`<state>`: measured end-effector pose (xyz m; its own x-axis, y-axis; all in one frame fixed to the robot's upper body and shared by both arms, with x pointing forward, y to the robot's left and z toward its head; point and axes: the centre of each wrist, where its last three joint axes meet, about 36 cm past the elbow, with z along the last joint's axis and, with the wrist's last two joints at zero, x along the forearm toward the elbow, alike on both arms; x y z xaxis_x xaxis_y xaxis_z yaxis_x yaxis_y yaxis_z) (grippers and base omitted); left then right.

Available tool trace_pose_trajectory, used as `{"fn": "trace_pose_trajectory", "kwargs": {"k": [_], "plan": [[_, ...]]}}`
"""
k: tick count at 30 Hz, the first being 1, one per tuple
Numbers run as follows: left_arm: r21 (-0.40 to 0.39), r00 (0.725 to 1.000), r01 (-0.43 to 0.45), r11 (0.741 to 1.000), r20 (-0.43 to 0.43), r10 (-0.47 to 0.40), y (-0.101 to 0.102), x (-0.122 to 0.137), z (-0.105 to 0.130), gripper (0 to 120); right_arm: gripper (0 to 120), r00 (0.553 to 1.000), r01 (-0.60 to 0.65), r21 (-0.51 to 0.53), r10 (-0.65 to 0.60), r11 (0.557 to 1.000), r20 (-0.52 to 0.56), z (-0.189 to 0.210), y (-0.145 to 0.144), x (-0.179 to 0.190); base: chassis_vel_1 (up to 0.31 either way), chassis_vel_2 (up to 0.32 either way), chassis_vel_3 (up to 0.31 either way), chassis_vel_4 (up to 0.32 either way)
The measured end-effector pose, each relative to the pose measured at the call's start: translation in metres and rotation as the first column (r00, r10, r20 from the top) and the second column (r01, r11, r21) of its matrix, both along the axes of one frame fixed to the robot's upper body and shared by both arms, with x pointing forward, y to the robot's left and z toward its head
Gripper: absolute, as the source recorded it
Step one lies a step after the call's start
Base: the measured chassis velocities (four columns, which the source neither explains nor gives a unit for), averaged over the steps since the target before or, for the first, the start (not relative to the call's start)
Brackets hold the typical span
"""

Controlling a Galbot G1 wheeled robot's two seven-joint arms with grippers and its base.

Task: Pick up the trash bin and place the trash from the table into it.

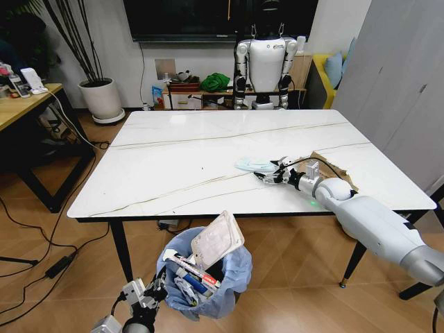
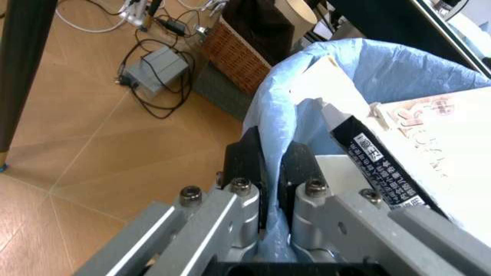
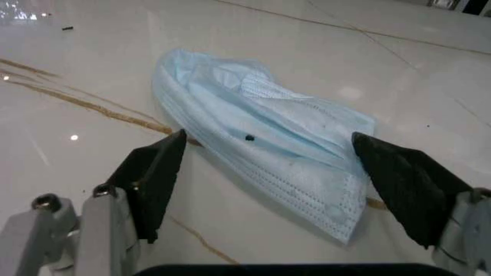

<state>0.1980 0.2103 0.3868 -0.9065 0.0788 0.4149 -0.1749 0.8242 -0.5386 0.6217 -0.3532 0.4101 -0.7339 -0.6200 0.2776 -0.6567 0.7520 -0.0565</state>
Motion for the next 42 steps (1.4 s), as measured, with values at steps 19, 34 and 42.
{"fn": "trace_pose_trajectory", "kwargs": {"k": [19,34,42], "plan": [[0.000,1.000,0.005,1.000,-0.002,-0.005,-0.001,0.000,-0.001,0,10,1.000,-0.009,0.006,0.009,1.000,0.011,0.003,0.000,-0.013,0.000,0.000,0.000,0.000],[0.012,1.000,0.029,1.000,-0.004,-0.029,0.001,0.001,-0.004,0,0,0.993,-0.033,0.076,0.024,0.997,0.118,0.048,-0.002,-0.041,0.000,0.000,0.000,0.000],[0.008,0.998,0.055,0.998,-0.006,-0.055,-0.001,0.003,-0.007,0,0,0.957,-0.090,0.050,0.072,0.995,0.282,0.119,-0.027,-0.099,0.000,0.000,0.000,0.000]]}}
